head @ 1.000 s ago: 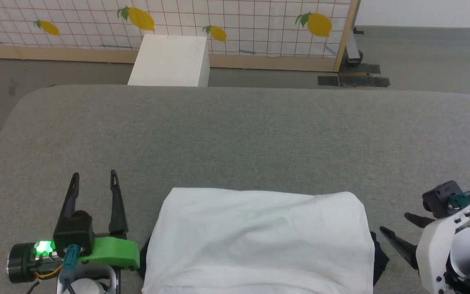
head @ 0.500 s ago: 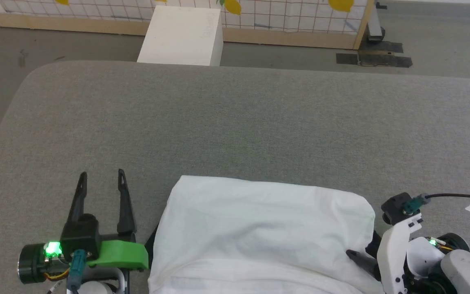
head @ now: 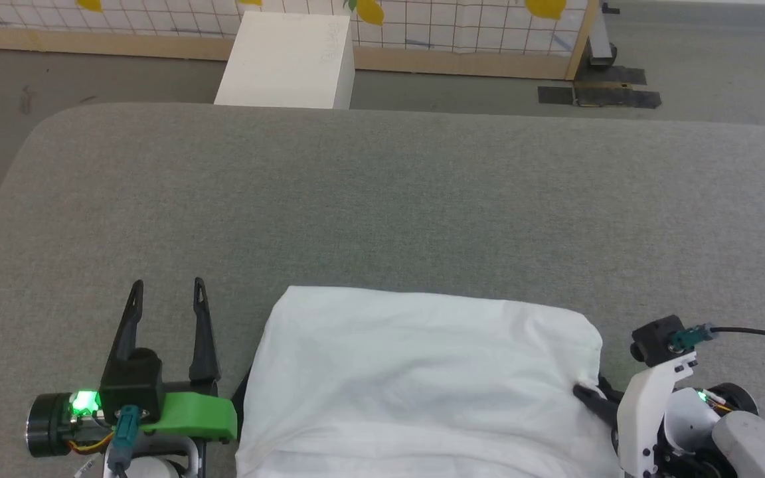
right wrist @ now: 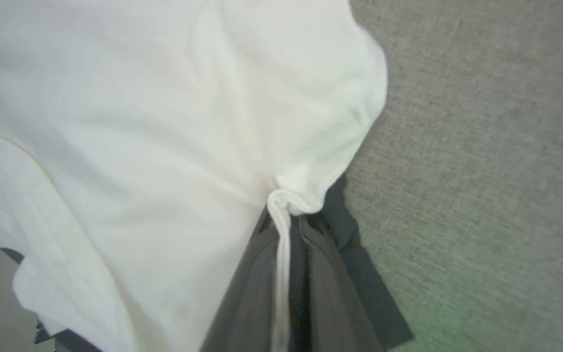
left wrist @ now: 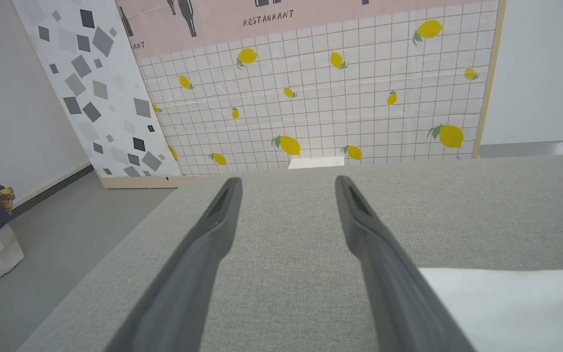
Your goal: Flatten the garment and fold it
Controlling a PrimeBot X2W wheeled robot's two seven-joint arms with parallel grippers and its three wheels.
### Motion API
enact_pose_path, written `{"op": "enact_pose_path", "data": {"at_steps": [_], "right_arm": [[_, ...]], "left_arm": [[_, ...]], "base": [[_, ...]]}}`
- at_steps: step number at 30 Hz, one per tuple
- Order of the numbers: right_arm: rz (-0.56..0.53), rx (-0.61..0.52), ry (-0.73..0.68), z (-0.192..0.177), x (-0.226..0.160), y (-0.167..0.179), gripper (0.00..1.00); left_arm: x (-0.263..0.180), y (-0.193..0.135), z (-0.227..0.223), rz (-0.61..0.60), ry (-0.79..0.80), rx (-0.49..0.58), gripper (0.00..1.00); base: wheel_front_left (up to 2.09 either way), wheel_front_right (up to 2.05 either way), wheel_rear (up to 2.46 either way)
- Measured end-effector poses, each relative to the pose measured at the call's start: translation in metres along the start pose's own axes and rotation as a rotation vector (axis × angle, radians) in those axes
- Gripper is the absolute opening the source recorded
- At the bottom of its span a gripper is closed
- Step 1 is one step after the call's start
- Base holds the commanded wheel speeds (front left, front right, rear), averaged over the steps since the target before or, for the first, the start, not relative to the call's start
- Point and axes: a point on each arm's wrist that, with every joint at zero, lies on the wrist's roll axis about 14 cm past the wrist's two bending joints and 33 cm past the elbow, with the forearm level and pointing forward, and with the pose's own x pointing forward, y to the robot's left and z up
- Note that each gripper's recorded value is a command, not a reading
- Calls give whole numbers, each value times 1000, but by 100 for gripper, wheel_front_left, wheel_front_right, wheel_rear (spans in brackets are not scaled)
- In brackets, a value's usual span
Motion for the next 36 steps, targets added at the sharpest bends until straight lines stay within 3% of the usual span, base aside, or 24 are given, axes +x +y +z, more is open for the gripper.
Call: {"op": "enact_pose_path", "data": {"at_steps": [10,16,19,25,36], "right_arm": [[-127,-43,-136,41,-52,-56,0],[-258,-39,-106,33,-92,-103,0],[-279,-57,-99,34,-105,-108,0],[-191,-137,-146,52,-111,-71,0],[111,-352,-129,69,-77,49,0]], "left_arm": [[3,-10,6,-24,-25,23,100],[1,-17,5,-49,-24,22,100],[0,-19,6,-60,-27,20,100],[-1,-21,10,-68,-37,17,100],[-4,-22,2,-63,-10,11,100]], "base": [[0,0,0],[0,0,0],[0,0,0],[0,0,0],[0,0,0]]}}
